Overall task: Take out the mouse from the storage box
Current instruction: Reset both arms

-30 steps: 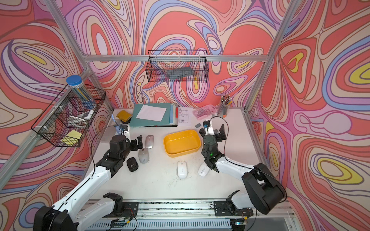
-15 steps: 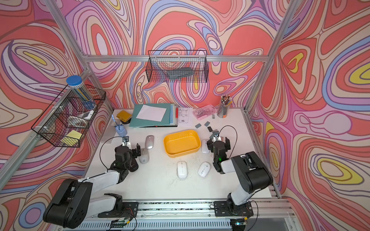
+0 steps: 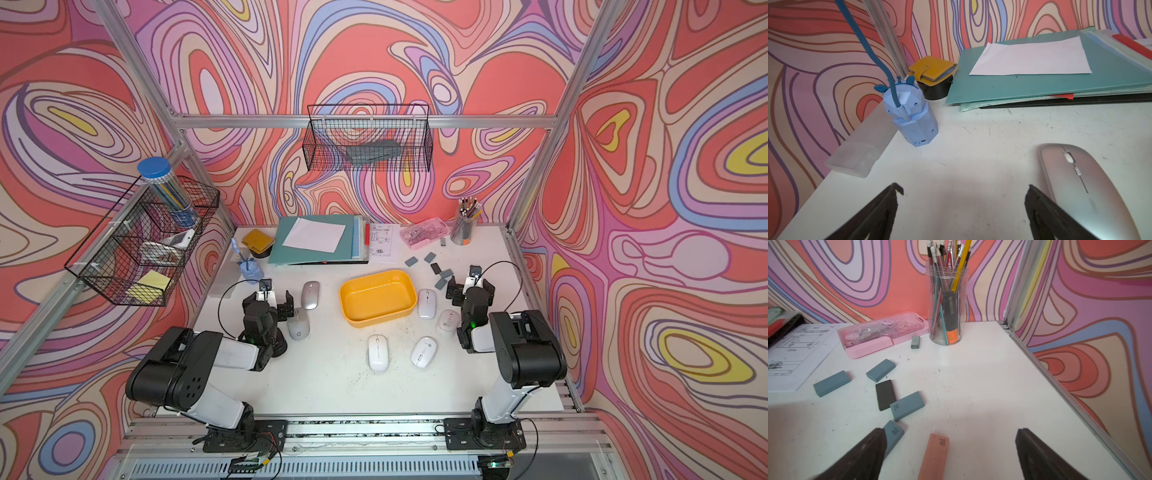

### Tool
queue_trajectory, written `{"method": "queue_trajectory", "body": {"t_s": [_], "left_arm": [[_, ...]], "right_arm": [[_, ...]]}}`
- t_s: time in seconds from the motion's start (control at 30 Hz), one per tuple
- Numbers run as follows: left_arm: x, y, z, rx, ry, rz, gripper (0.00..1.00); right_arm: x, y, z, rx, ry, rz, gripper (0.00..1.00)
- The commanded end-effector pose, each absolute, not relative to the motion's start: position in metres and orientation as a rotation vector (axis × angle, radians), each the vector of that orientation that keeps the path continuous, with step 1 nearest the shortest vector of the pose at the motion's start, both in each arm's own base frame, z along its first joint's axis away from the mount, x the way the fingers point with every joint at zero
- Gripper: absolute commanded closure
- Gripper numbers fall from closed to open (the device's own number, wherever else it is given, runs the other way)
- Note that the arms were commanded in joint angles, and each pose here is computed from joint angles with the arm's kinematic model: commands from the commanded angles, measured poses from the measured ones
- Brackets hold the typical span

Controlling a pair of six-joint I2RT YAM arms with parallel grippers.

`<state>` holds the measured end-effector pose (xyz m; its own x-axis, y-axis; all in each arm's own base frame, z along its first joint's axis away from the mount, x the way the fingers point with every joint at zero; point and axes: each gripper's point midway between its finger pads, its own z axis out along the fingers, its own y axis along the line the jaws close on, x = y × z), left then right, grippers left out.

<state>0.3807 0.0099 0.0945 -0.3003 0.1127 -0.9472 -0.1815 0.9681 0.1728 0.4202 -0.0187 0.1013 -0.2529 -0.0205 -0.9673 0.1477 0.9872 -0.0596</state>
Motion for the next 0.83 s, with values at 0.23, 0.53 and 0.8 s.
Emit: {"method": "queue_trajectory", "body": {"t_s": [0.23,0.53,0.8], "left_arm": [[0.3853,0.0175,0.0965,-0.089,1.87,0.289,0.01],[0.3852,0.0175,0.097,-0.09,1.869,0.289,0.01],[0.3852,0.0175,0.097,-0.091,1.869,0.288,0.01]], "right_arm": [[0.4265,-0.0036,0.0981,0.043,1.839,-0.062,0.02],[0.4269,-0.0035,0.0977,0.042,1.84,-0.062,0.02],[0.4273,-0.0054,0.0978,0.045,1.842,-0.055,0.02]]}}
